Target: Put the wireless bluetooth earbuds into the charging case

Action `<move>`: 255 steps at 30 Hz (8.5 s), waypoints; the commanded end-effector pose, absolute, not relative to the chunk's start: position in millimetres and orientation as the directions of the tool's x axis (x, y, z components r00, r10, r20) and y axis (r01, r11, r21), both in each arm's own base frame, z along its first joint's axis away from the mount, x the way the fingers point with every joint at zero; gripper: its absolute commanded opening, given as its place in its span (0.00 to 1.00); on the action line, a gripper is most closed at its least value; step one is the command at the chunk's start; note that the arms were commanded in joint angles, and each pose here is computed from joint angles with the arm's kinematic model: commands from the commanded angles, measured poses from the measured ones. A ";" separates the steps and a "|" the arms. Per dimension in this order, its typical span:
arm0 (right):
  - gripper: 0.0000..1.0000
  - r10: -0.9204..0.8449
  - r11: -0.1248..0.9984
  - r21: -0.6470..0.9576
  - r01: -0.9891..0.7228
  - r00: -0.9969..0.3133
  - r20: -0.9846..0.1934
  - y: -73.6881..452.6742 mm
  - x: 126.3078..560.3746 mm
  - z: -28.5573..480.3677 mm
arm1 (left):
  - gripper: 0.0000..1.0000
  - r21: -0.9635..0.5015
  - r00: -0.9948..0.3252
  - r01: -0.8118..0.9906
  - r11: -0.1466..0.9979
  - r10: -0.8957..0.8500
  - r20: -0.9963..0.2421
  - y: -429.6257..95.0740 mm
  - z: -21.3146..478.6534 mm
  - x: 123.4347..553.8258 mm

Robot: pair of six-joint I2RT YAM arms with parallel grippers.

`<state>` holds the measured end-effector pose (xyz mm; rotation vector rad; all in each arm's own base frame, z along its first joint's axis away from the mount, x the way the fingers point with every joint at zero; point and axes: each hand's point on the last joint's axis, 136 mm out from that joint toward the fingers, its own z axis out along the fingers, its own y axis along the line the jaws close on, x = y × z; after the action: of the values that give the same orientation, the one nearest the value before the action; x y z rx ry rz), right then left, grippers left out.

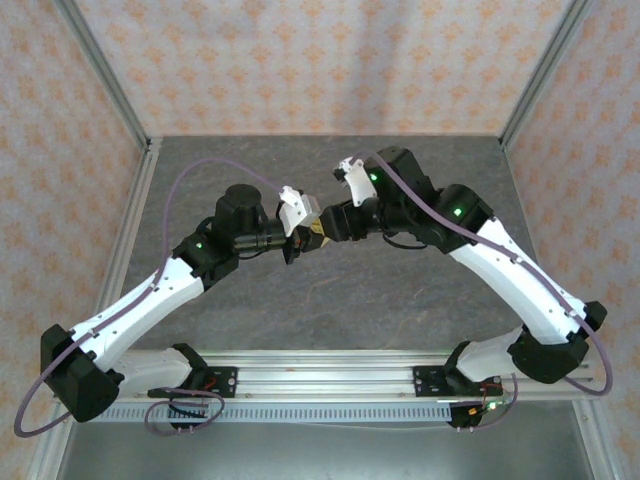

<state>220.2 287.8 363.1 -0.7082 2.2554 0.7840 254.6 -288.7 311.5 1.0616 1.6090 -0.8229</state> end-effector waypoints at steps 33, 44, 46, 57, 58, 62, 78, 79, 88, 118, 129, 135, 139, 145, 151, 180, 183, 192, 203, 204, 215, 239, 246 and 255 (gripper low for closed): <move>0.40 -0.209 0.699 0.433 -0.568 -0.742 -0.636 273.7 221.0 354.0 | 0.00 0.013 -0.064 0.924 0.383 0.189 -0.980 -291.3 338.5 255.8; 0.32 -0.226 0.645 0.508 -0.571 -0.778 -0.587 286.9 210.8 356.9 | 0.00 0.011 -0.070 0.923 0.385 0.195 -0.978 -292.0 334.6 257.8; 0.31 -0.223 0.638 0.518 -0.570 -0.780 -0.585 288.3 210.1 359.3 | 0.00 0.011 -0.070 0.923 0.385 0.196 -0.978 -292.1 334.7 257.8; 0.31 -0.213 0.628 0.546 -0.554 -0.798 -0.564 292.9 209.3 362.2 | 0.00 0.005 -0.075 0.924 0.383 0.194 -0.978 -293.0 334.4 258.1; 0.32 -0.210 0.629 0.548 -0.552 -0.799 -0.563 293.1 209.7 362.5 | 0.00 0.005 -0.075 0.924 0.381 0.194 -0.978 -293.3 334.6 257.6; 0.34 -0.187 0.635 0.558 -0.534 -0.808 -0.559 294.3 212.6 364.7 | 0.00 0.002 -0.078 0.924 0.383 0.193 -0.978 -293.0 334.2 258.1; 0.40 -0.174 0.678 0.553 -0.485 -0.836 -0.520 284.1 212.9 362.8 | 0.00 0.011 -0.068 0.924 0.383 0.194 -0.979 -291.7 334.6 256.5; 0.39 -0.177 0.676 0.554 -0.485 -0.837 -0.517 284.0 211.9 363.0 | 0.00 0.012 -0.067 0.923 0.384 0.193 -0.979 -291.6 335.0 256.8; 0.35 -0.207 0.653 0.580 -0.486 -0.852 -0.481 288.3 204.2 360.5 | 0.00 0.011 -0.068 0.924 0.381 0.194 -0.979 -292.7 335.0 257.0; 0.39 0.083 0.882 0.434 -0.182 -0.848 -0.523 192.5 269.2 348.7 | 0.00 0.013 -0.077 0.917 0.399 0.208 -0.975 -288.8 331.7 257.5; 0.35 0.256 0.889 0.448 0.096 -0.915 -0.313 177.8 359.2 213.9 | 0.00 0.024 -0.092 0.905 0.424 0.250 -0.964 -280.1 317.3 254.8; 0.30 0.146 0.950 0.310 0.037 -0.932 -0.333 176.8 411.0 155.3 | 0.00 0.016 -0.103 0.906 0.424 0.257 -0.961 -281.6 308.1 256.6; 0.23 0.071 0.966 0.259 -0.019 -0.940 -0.333 186.1 453.4 127.0 | 0.00 0.000 -0.119 0.908 0.420 0.257 -0.959 -285.6 302.3 260.3; 0.17 0.048 0.971 0.237 -0.028 -0.951 -0.306 195.4 515.4 95.8 | 0.00 -0.014 -0.133 0.903 0.429 0.249 -0.959 -289.3 298.9 267.5; 0.16 0.033 0.968 0.249 -0.036 -0.963 -0.266 192.6 543.6 64.7 | 0.00 -0.012 -0.140 0.895 0.446 0.255 -0.957 -289.1 292.5 272.2; 0.16 0.090 0.876 0.477 0.076 -0.996 -0.007 208.2 440.6 41.2 | 0.00 0.010 -0.126 0.885 0.466 0.260 -0.958 -281.9 296.3 269.9; 0.16 0.104 0.861 0.504 0.073 -0.994 -0.034 210.3 441.3 55.8 | 0.00 0.009 -0.126 0.885 0.465 0.260 -0.957 -282.8 296.1 270.6; 0.28 0.218 0.902 0.396 0.172 -0.973 -0.074 186.1 459.5 73.0 | 0.00 0.012 -0.129 0.883 0.469 0.267 -0.955 -281.9 293.5 271.0; 0.37 0.334 0.869 0.420 0.262 -0.937 -0.107 189.7 484.3 57.3 | 0.00 0.027 -0.121 0.882 0.470 0.282 -0.952 -279.9 291.5 270.2; 0.37 0.331 0.871 0.418 0.257 -0.937 -0.112 190.5 485.9 57.4 | 0.00 0.032 -0.117 0.882 0.471 0.284 -0.952 -279.3 292.1 270.2; 0.36 0.236 0.936 0.296 0.190 -0.963 -0.129 198.1 483.7 44.9 | 0.00 0.035 -0.118 0.880 0.474 0.288 -0.950 -277.3 290.5 269.4; 0.24 0.088 0.979 0.188 0.078 -0.995 -0.046 203.4 458.7 26.9 | 0.00 0.038 -0.117 0.876 0.480 0.291 -0.950 -273.6 289.7 268.1; 0.11 0.014 0.987 0.162 0.007 -0.999 -0.040 196.4 455.2 47.7 | 0.00 0.042 -0.113 0.874 0.485 0.288 -0.951 -270.3 291.4 264.5; 0.08 0.005 0.985 0.170 -0.016 -0.993 -0.121 178.8 446.3 98.0 | 0.00 0.049 -0.108 0.866 0.497 0.283 -0.953 -266.9 290.6 263.8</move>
<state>451.5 190.3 52.7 0.0208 3.0790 0.2807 263.2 -271.3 285.6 1.0023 1.6817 -0.6998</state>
